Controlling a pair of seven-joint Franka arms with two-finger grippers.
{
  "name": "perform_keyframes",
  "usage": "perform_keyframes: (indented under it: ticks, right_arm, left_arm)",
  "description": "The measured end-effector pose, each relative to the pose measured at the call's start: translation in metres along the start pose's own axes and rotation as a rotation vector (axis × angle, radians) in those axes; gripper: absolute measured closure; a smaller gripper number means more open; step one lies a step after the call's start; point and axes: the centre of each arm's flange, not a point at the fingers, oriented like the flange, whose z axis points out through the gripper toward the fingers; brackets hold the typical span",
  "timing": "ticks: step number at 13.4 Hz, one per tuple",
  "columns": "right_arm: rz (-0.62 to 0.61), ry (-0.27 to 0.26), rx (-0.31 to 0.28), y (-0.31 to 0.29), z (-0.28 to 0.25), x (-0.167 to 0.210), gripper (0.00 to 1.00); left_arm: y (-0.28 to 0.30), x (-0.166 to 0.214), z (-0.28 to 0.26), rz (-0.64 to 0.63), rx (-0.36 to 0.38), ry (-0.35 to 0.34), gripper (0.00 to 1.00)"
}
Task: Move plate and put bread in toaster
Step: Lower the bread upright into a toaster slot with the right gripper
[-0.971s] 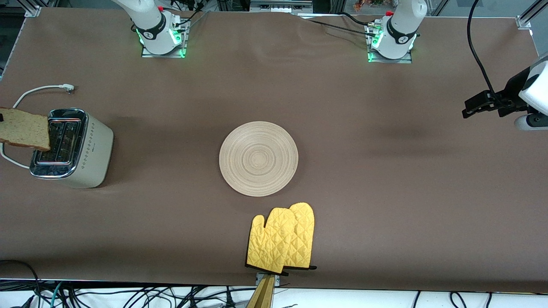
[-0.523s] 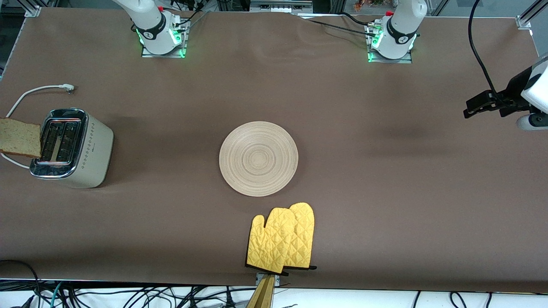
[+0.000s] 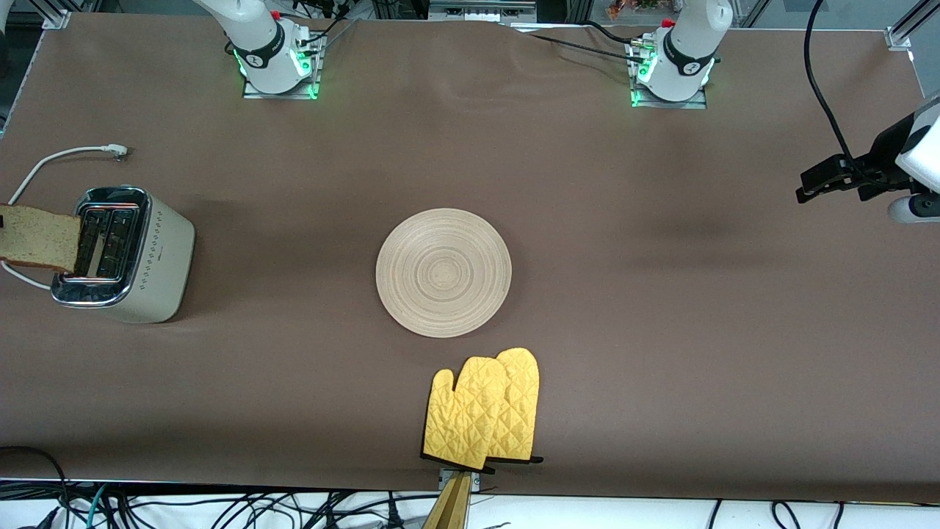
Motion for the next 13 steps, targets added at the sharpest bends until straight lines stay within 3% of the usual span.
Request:
perform_keyframes:
  ticks: [13]
  right_arm:
    - [0.012,-0.047,0.040,-0.039,-0.005,0.005,0.93]
  left_arm:
    - [0.000,0.000,0.000,0.000,0.000,-0.001,0.00]
